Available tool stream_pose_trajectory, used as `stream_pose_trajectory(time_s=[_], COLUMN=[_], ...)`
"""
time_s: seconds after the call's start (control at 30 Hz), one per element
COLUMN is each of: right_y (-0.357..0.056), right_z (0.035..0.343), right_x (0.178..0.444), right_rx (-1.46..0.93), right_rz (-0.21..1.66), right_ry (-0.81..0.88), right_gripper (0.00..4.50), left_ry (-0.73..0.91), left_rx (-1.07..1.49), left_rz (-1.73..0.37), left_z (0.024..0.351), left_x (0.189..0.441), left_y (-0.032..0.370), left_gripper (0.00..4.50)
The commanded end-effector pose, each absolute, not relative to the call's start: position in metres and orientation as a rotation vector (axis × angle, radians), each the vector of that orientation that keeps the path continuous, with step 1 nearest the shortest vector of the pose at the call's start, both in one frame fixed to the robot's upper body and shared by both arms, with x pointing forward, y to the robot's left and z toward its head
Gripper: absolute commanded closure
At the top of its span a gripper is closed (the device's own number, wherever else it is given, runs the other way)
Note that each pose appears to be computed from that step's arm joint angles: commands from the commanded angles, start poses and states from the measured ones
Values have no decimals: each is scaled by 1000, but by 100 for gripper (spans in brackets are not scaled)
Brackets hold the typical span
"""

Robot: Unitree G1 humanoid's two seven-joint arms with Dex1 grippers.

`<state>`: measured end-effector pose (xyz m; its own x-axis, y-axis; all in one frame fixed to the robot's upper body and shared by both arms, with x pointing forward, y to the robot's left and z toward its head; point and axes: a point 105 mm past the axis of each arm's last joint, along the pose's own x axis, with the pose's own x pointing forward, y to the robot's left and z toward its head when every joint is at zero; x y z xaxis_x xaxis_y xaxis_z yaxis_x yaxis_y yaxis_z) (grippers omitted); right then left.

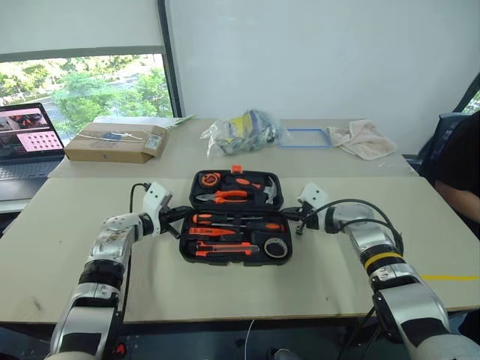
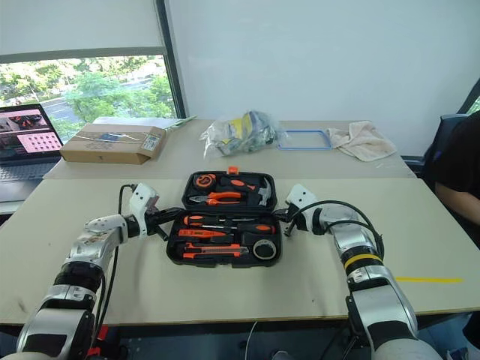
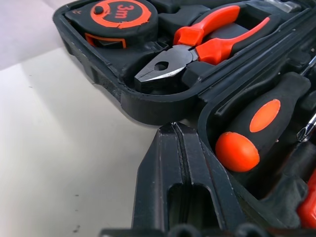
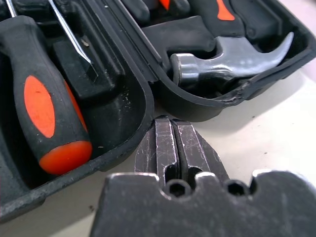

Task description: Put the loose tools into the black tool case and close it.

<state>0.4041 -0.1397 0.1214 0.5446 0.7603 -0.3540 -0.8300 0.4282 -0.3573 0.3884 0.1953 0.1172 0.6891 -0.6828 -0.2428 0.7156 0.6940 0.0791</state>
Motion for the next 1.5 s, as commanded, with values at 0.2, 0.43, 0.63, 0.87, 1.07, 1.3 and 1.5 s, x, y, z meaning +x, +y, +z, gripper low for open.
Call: stream_pose_trajectory(time_s=[0.2, 0.43, 0.63, 0.87, 1.07, 1.3, 1.5], right_y=[-128, -160, -173, -174, -163, -155, -154], right_z=[126, 137, 158, 171, 170, 161, 151], right_x=[380, 369, 356, 375, 406, 422, 428], right_rx=[-517, -456, -316, -147, -86, -85, -105], right_rz=[1088, 1049, 1004, 780, 633, 575, 525], right_ry=[120, 189, 369, 594, 642, 668, 700], right_gripper=[450, 371, 170, 5, 5, 5, 143], left_ry=[230, 289, 404, 528, 559, 600, 614], left_rx=[176, 131, -13, -45, -91, -57, -35], left_rz=[-888, -649, -647, -579, -525, -530, -535], left_z=[116, 119, 146, 160, 162, 158, 150], left_x=[351, 354, 349, 369, 395, 398, 398], left_y=[194, 240, 252, 241, 222, 216, 213], left_gripper=[448, 378, 161, 0, 0, 0, 0])
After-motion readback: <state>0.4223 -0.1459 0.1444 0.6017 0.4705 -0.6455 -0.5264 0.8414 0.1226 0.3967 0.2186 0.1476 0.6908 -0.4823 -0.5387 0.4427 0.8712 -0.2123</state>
